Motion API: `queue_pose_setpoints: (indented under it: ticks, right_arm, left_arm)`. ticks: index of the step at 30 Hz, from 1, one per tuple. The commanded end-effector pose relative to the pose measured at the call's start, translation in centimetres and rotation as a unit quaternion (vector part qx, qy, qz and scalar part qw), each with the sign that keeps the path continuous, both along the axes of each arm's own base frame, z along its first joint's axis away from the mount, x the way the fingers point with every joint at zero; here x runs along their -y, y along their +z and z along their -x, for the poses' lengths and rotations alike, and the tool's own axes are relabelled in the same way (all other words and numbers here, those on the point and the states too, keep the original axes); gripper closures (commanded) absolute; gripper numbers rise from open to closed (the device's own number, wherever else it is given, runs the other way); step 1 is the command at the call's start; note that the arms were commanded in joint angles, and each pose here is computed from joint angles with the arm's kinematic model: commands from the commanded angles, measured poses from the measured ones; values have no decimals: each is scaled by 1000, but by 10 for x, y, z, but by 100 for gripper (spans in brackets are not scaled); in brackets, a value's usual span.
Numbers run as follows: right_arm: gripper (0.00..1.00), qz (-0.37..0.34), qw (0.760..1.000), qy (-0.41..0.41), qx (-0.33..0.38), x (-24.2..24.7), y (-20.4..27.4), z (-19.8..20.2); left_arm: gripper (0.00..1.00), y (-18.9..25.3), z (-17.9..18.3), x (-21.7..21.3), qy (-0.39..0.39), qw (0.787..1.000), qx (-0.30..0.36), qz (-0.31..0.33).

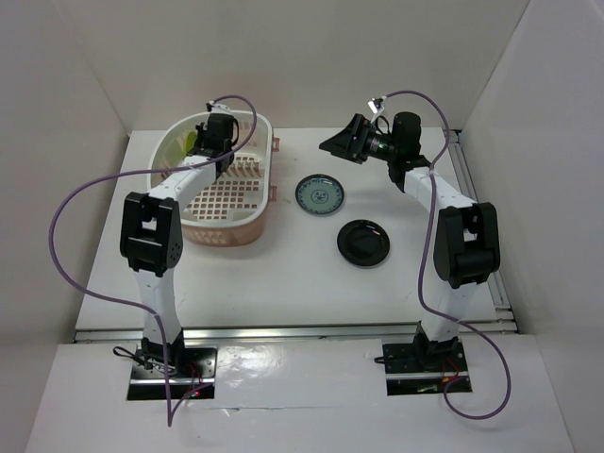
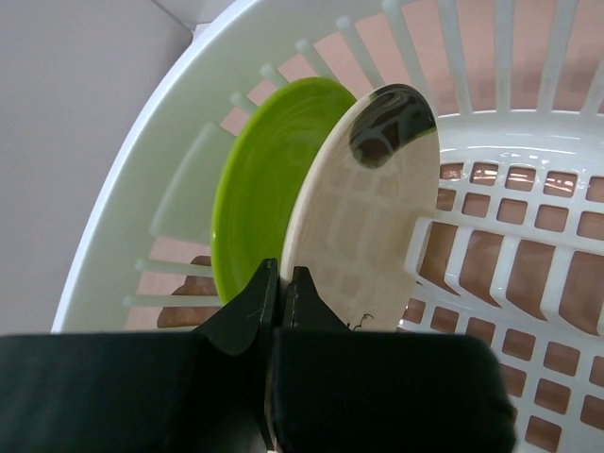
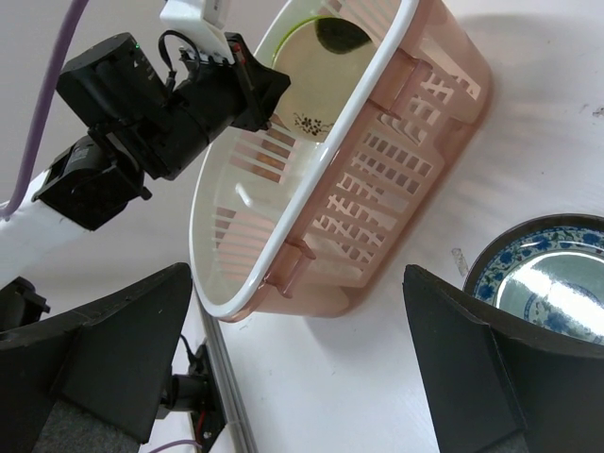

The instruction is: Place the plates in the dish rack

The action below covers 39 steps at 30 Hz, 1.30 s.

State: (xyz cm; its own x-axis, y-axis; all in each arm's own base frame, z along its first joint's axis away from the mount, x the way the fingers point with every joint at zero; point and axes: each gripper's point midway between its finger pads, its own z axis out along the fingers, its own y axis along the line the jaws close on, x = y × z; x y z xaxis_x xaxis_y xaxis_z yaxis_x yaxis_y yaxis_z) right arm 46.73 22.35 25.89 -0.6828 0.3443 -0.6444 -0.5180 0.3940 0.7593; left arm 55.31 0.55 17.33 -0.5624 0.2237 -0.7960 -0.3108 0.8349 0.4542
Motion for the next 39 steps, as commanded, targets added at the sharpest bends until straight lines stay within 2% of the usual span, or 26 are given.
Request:
queue_pose_setpoints:
  ticks: [1, 4, 6, 12, 15, 18, 20, 25, 26, 27, 28, 30, 33, 34, 36, 37, 39]
  right_arm:
    - [0, -6, 1000, 3, 27, 2, 13, 1]
    - [0, -6, 1000, 3, 27, 2, 13, 1]
    - [0, -6, 1000, 3, 27, 2, 13, 1]
    - [0, -6, 1000, 3, 27, 2, 13, 1]
    - [0, -6, 1000, 3, 27, 2, 13, 1]
    - [0, -6, 1000, 3, 27, 2, 13, 1]
    - [0, -6, 1000, 3, 27, 2, 13, 1]
    - [0, 26, 999, -37, 7, 11, -7, -9]
    - [0, 39, 998, -51, 2, 14, -14, -13]
    - [0, 65, 995, -81, 11, 22, -19, -23]
    - [0, 89, 992, -91, -17, 27, -38, -24]
    - [0, 139, 981, -133, -23, 43, -53, -37]
    - [0, 195, 967, -159, -48, 70, -94, -40]
    - [0, 194, 962, -182, -61, 87, -105, -45]
    - [0, 181, 964, -177, -80, 97, -125, -38]
    - [2, 183, 962, -182, -89, 103, -133, -40]
    - [4, 191, 961, -178, -89, 104, -139, -44]
  left_arm:
    - [98, 6, -7, 2, 9, 1000, 23, 16]
    - [88, 10, -9, 3, 9, 999, 28, 17]
    - [78, 5, -9, 3, 11, 999, 26, 20]
    - [62, 12, -12, 4, 12, 999, 34, 25]
    - [62, 10, -10, 4, 12, 999, 29, 24]
    - [57, 18, -12, 5, 8, 999, 37, 28]
    - [47, 23, -11, 5, 8, 999, 42, 29]
    - [34, 52, -12, 10, -3, 996, 68, 49]
    - [29, 66, -9, 11, -8, 996, 77, 54]
    - [7, 67, -7, 13, -16, 995, 74, 58]
    - [0, 73, -7, 15, -21, 995, 78, 61]
    - [0, 91, 0, 17, -30, 993, 91, 74]
    - [0, 113, 13, 31, -51, 984, 108, 134]
    - [0, 120, 14, 44, -82, 978, 109, 157]
    - [0, 124, 20, 56, -116, 973, 98, 175]
    - [0, 139, 22, 67, -143, 964, 110, 196]
    - [0, 146, 29, 74, -157, 958, 107, 215]
